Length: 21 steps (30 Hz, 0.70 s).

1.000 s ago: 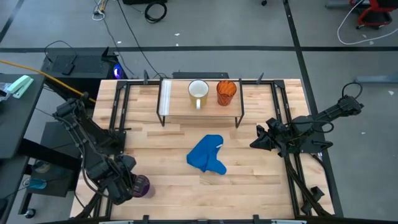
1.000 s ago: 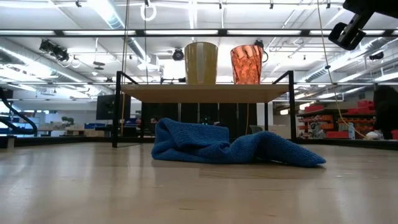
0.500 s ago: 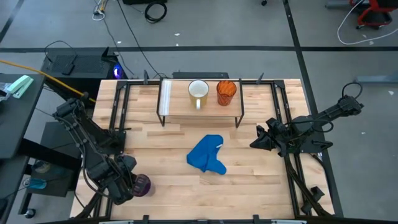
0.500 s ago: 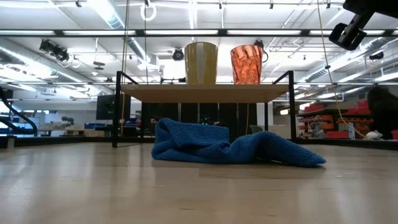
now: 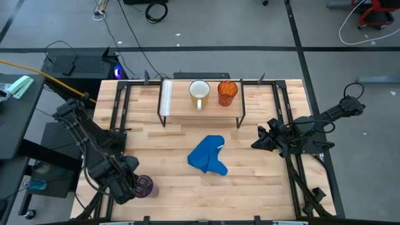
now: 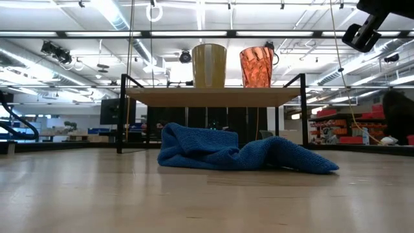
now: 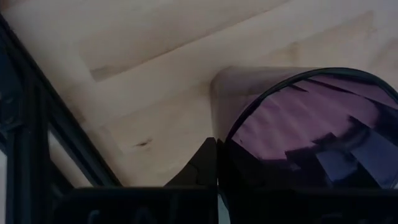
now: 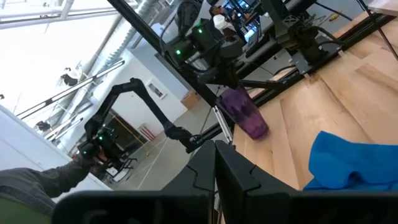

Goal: Stack small to large cups/mugs on shelf
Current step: Put the violet cup on the shelf

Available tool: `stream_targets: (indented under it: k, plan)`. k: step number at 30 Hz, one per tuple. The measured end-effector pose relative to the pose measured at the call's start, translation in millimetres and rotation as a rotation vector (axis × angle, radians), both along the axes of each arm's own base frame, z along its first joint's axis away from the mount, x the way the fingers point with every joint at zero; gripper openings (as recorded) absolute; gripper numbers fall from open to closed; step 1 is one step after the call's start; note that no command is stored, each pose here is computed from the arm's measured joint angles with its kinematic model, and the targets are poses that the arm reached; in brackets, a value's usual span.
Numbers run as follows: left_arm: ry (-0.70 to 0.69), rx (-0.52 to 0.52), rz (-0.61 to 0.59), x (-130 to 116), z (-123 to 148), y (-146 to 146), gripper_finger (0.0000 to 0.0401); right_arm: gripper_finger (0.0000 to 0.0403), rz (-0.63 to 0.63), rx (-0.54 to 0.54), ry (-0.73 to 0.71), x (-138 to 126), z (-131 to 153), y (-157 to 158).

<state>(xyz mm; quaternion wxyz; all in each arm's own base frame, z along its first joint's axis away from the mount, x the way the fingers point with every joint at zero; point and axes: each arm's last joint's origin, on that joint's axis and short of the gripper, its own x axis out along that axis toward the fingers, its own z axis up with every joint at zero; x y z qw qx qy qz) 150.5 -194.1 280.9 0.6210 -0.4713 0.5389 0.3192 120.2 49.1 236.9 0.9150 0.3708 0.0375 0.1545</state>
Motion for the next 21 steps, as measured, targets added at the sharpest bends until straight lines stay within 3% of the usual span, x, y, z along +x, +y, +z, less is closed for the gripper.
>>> stream_targets:
  k: [4, 10, 21]
  plan:
    - [-0.036, -0.005, -0.040, 12, 21, 8, 0.0012, 0.0016, 0.000, -0.002, -0.001, 0, 0, 0]
    - [-0.143, 0.036, -0.142, 34, 74, 37, 0.0012, 0.0016, 0.000, -0.002, -0.001, 0, 0, 0]
    - [-0.318, 0.234, -0.244, 44, 166, 131, 0.0012, 0.0016, 0.000, -0.012, -0.004, 0, 0, 0]
